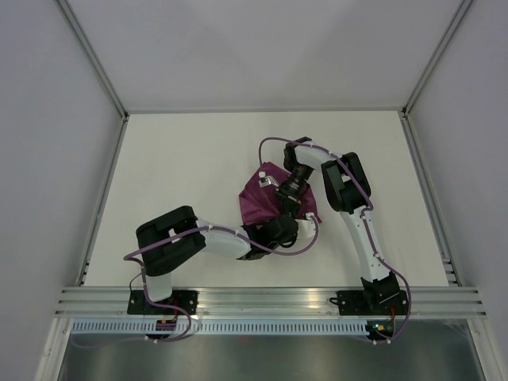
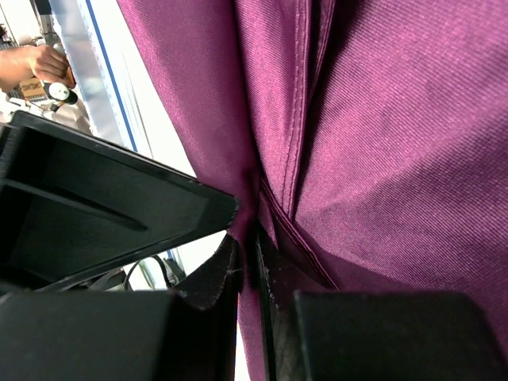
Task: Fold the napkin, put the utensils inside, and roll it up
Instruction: Roll the napkin at the center of the board.
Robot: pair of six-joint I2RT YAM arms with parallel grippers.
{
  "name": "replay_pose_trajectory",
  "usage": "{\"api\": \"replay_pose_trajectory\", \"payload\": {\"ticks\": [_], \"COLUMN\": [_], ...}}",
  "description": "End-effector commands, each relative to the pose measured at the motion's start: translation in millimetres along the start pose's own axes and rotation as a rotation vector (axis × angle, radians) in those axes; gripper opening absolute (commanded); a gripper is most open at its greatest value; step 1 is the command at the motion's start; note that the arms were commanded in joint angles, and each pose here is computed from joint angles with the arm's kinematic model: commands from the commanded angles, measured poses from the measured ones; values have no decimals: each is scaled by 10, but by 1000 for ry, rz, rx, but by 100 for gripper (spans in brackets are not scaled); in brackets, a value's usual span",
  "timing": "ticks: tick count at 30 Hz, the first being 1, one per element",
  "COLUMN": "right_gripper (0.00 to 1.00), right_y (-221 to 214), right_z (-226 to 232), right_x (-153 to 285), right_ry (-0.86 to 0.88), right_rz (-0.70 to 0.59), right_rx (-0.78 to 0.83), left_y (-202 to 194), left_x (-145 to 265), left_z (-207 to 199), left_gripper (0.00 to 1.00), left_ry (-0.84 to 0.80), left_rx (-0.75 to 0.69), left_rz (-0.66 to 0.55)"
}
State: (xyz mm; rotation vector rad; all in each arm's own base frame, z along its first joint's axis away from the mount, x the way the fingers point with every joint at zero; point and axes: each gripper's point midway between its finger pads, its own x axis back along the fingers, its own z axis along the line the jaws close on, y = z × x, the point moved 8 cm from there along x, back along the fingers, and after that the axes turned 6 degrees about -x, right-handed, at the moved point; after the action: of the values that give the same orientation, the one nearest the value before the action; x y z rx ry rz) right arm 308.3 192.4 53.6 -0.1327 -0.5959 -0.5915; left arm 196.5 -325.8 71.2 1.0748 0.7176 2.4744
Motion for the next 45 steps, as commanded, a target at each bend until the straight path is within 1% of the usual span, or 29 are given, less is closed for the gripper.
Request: {"api": "replay_pose_trajectory", "payload": {"ticks": [1, 7, 10, 11, 13, 14, 15, 17, 18, 20, 23, 25, 29, 30, 31, 32, 33, 34, 35, 36, 37, 38, 39, 40, 41, 42, 43, 44, 45], "right_gripper": [16, 19, 27, 32, 37, 43, 46, 55, 56, 60, 62, 62, 63, 64, 64, 64, 65, 65, 65, 65, 65, 65, 65, 65, 65, 66, 67, 67, 67], "right_y": [14, 20, 33, 47, 65, 68, 96, 115, 144, 189, 261, 270, 243, 271, 187, 157, 111, 74, 25, 45, -103, -127, -209, -322, -371, -483, -530, -576, -667], "right_z": [-507, -501, -475, -449, -409, -391, -330, -268, -192, -66, 94, 168, 405, 411, 381, 491, 406, 420, 539, 535, 458, 561, 558, 499, 610, 556, 574, 664, 616], "right_x": [-101, -94, -74, -57, -26, -15, 28, 77, 138, 236, 404, 519, 916, 1014, 1087, 1207, 1281, 1346, 1462, 1570, 1538, 1690, 1731, 1600, 1672, 1513, 1473, 1500, 1356], "right_ry": [-141, -142, -145, -149, -153, -151, -158, -163, -172, -191, -218, -213, -246, -273, -283, -320, -351, -376, -417, -470, -478, -555, -595, -604, -692, -696, -720, -778, -781], "right_rz": [73, 70, 62, 57, 46, 37, 23, -1, -26, -65, -155, -232, -428, -484, -524, -570, -633, -667, -713, -770, -799, -860, -882, -871, -884, -861, -854, -849, -820], "right_rx": [119, 124, 131, 140, 151, 153, 169, 178, 196, 215, 242, 237, 256, 276, 255, 271, 257, 263, 291, 335, 276, 341, 343, 328, 407, 404, 432, 511, 518], "left_y": [-342, -435, -470, -478, -485, -492, -506, -510, -513, -521, -541, -537, -555, -541, -532, -545, -569, -565, -594, -589, -580, -597, -590, -594, -580, -599, -586, -618, -625], "left_x": [-79, -88, -79, -82, -81, -82, -85, -88, -90, -93, -98, -101, -110, -116, -115, -129, -109, -99, -106, -108, -99, -108, -121, -125, -159, -154, -149, -188, -191], "left_z": [-241, -298, -326, -331, -340, -362, -348, -374, -367, -378, -362, -360, -342, -329, -334, -299, -293, -303, -262, -247, -268, -244, -235, -258, -217, -227, -231, -208, -205], "left_gripper": [40, 25, 18, 17, 14, 13, 10, 9, 7, 6, 2, 2, 2, 2, 2, 2, 2, 2, 2, 2, 2, 2, 2, 2, 2, 2, 2, 2, 2], "left_ry": [-177, -307, -361, -377, -409, -431, -439, -485, -493, -519, -550, -568, -620, -629, -654, -660, -681, -718, -726, -742, -789, -807, -827, -869, -883, -907, -948, -961, -979], "left_rx": [8, 53, 73, 85, 98, 110, 121, 140, 149, 163, 190, 207, 261, 272, 295, 317, 343, 364, 394, 410, 440, 464, 479, 503, 524, 548, 568, 596, 619], "left_rz": [125, 151, 155, 154, 153, 154, 157, 154, 154, 152, 148, 142, 131, 122, 114, 112, 135, 124, 127, 120, 109, 106, 106, 104, 94, 106, 92, 98, 103]}}
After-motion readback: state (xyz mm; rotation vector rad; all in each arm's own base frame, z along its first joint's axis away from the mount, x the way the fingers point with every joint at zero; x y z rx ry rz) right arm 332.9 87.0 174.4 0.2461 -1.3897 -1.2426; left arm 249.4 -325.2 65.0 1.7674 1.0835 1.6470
